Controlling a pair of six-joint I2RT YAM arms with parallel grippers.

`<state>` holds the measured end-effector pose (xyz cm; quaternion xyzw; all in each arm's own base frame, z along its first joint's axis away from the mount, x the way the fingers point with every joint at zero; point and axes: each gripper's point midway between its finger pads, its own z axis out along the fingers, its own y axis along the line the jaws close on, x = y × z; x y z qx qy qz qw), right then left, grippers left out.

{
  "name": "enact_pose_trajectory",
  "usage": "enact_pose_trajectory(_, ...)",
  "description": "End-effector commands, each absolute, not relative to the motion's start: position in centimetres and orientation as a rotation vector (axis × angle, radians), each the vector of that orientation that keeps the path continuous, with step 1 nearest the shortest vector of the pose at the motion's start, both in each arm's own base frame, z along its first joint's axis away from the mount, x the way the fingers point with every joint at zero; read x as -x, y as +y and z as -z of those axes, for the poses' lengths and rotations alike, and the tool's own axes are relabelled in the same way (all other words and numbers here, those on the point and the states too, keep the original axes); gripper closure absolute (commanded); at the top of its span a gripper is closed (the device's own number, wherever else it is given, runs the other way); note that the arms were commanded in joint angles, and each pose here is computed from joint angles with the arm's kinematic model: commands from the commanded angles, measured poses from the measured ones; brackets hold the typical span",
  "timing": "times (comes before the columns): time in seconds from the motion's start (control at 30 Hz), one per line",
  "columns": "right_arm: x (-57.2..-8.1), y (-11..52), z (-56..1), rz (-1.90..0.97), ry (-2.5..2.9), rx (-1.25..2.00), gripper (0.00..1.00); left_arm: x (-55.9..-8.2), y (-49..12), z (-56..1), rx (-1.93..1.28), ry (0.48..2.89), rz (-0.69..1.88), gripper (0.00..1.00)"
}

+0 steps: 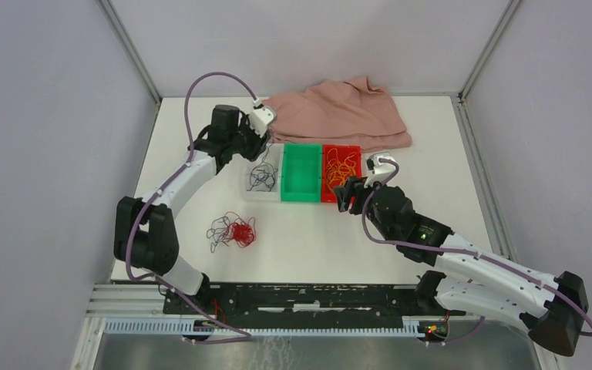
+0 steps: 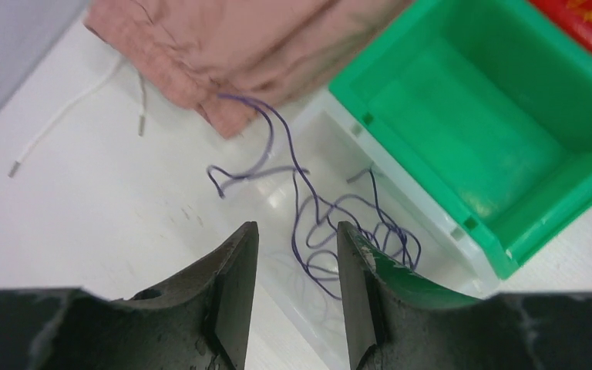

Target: Untangle the cables

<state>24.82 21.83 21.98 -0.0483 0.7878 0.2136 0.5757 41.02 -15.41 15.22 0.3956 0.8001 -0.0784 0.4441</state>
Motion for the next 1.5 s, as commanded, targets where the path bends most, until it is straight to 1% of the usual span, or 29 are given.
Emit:
enact_pose_trajectory(0.0, -24.9, 22.3, -24.4, -0.562, 1.806, 0.079, 0.36, -44.1, -17.5, -20.0, -0.820, 1.942, 0.316, 0.47)
enact_pose_trajectory(0.1, -24.9, 22.5, -24.3, -0.557, 1.812, 0.090, 0.36, -45.4, -18.6, -19.5, -0.775, 2.000, 0.391, 0.42)
enact_pose_trajectory(0.2, -25.1, 22.6, -24.1, -0.547, 1.818, 0.103, 0.36, -47.6, -19.2, -18.0, -0.682, 2.088, 0.430, 0.39)
enact_pose_trajectory(0.3, -25.2, 22.6, -23.8, -0.527, 1.824, 0.120, 0.36, -48.8, -20.0, -16.7, -0.658, 2.121, 0.479, 0.36)
enact_pose_trajectory(0.5, -25.4, 22.3, -23.5, -0.480, 1.828, 0.144, 0.36, -50.5, -20.3, -14.4, -0.657, 2.156, 0.465, 0.35)
enact_pose_trajectory(0.6, -25.5, 22.2, -23.3, -0.472, 1.831, 0.142, 0.36, -51.3, -19.7, -13.8, -0.662, 2.156, 0.407, 0.40)
enact_pose_trajectory(0.7, -25.5, 22.1, -23.1, -0.467, 1.834, 0.141, 0.37, -51.6, -19.3, -13.8, -0.661, 2.147, 0.373, 0.48)
enact_pose_trajectory(0.73, -25.5, 22.2, -23.1, -0.469, 1.835, 0.140, 0.37, -51.6, -19.2, -13.8, -0.660, 2.142, 0.366, 0.51)
enact_pose_trajectory(0.8, -25.5, 22.2, -23.1, -0.470, 1.835, 0.139, 0.39, -51.5, -19.2, -14.1, -0.670, 2.126, 0.358, 0.62)
enact_pose_trajectory(0.83, -25.5, 22.3, -23.0, -0.472, 1.836, 0.141, 0.39, -51.4, -19.1, -14.5, -0.676, 2.114, 0.352, 0.69)
enact_pose_trajectory(0.87, -25.6, 22.4, -23.1, -0.473, 1.836, 0.141, 0.40, -51.4, -19.1, -14.9, -0.678, 2.096, 0.348, 0.78)
enact_pose_trajectory(0.9, -25.6, 22.4, -23.0, -0.472, 1.838, 0.141, 0.40, -51.2, -19.0, -15.4, -0.683, 2.080, 0.342, 0.83)
enact_pose_trajectory(0.93, -25.6, 22.5, -23.1, -0.475, 1.837, 0.143, 0.41, -51.1, -18.9, -15.8, -0.691, 2.069, 0.337, 0.88)
enact_pose_trajectory(1.0, -25.6, 22.6, -23.2, -0.481, 1.837, 0.143, 0.41, -50.6, -18.8, -16.8, -0.707, 2.040, 0.325, 0.94)
enact_pose_trajectory(1.13, -25.5, 22.8, -22.9, -0.498, 1.843, 0.137, 0.43, -49.2, -18.7, -19.3, -0.707, 1.989, 0.338, 0.97)
enact_pose_trajectory(1.27, -25.4, 23.0, -22.6, -0.514, 1.855, 0.133, 0.44, -46.8, -18.7, -20.1, -0.692, 1.988, 0.360, 0.97)
enact_pose_trajectory(1.47, -25.2, 23.1, -22.6, -0.534, 1.860, 0.123, 0.45, -43.5, -18.0, -17.1, -0.636, 2.068, 0.401, 0.97)
